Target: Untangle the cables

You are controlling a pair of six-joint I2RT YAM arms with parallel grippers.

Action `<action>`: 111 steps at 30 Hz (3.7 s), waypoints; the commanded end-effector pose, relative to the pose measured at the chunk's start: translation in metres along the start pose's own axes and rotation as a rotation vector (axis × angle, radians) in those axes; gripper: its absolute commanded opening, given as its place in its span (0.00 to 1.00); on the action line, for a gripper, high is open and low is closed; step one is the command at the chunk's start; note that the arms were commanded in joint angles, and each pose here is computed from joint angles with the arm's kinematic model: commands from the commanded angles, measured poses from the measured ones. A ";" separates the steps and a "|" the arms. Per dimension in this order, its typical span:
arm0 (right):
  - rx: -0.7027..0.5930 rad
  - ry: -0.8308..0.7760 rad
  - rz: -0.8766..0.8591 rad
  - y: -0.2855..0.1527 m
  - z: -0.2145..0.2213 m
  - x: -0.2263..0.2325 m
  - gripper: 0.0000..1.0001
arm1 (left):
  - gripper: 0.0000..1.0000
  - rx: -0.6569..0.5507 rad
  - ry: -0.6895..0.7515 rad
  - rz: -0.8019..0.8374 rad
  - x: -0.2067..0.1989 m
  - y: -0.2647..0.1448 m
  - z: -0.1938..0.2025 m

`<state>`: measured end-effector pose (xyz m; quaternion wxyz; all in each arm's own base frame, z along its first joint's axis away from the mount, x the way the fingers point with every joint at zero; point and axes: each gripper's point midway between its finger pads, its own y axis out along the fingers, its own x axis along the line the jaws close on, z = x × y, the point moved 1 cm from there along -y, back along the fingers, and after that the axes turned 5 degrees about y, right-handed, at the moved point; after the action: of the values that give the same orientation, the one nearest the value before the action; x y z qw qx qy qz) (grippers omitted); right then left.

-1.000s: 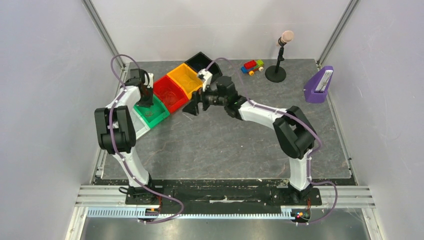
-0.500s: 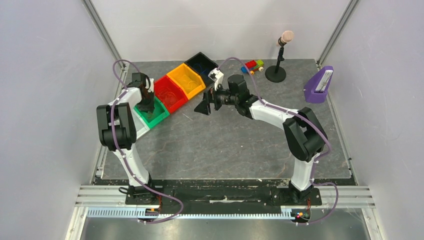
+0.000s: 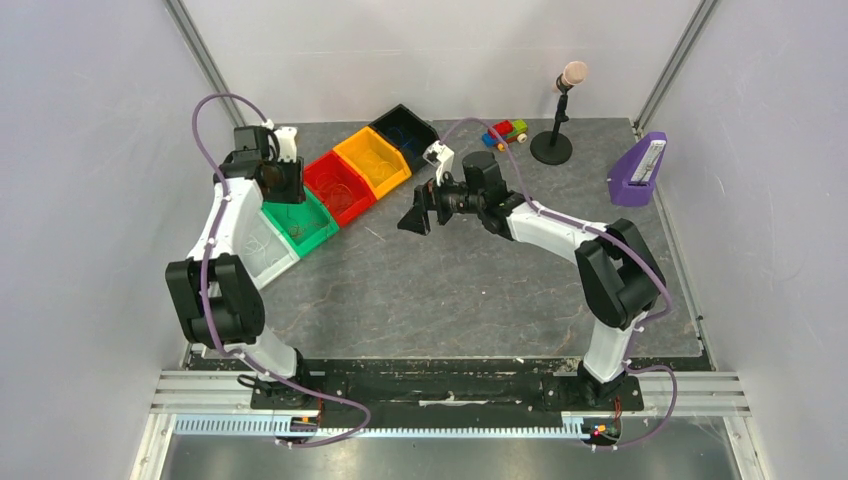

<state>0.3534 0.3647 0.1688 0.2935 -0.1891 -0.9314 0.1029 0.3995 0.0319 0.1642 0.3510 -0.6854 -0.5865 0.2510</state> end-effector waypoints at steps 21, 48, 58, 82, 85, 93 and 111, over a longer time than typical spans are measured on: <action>0.025 -0.014 0.033 -0.025 0.011 -0.002 0.98 | 0.48 0.037 0.094 0.158 -0.053 0.065 0.042; 0.046 0.026 0.034 -0.025 0.018 -0.009 0.98 | 0.02 0.019 0.178 0.100 -0.031 0.050 0.025; 0.059 0.030 0.035 -0.027 0.023 -0.009 0.98 | 0.02 -0.032 0.148 0.077 0.006 0.055 0.000; 0.084 0.041 0.055 -0.028 0.031 -0.017 0.98 | 0.02 0.051 0.301 -0.012 0.034 0.129 0.054; 0.085 0.038 0.057 -0.028 0.030 -0.018 0.98 | 0.02 0.065 0.288 -0.017 0.035 0.131 0.057; 0.071 0.024 0.054 -0.030 0.021 -0.014 0.98 | 0.23 0.075 0.237 -0.023 0.037 0.112 0.041; 0.045 -0.019 0.042 -0.043 0.008 0.001 0.98 | 0.52 -0.110 0.189 0.009 0.019 0.023 -0.018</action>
<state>0.3355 0.3251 0.1455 0.3203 -0.2100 -0.9106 0.1554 0.4325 0.0539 0.1215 0.4044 -0.7125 -0.5507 0.1598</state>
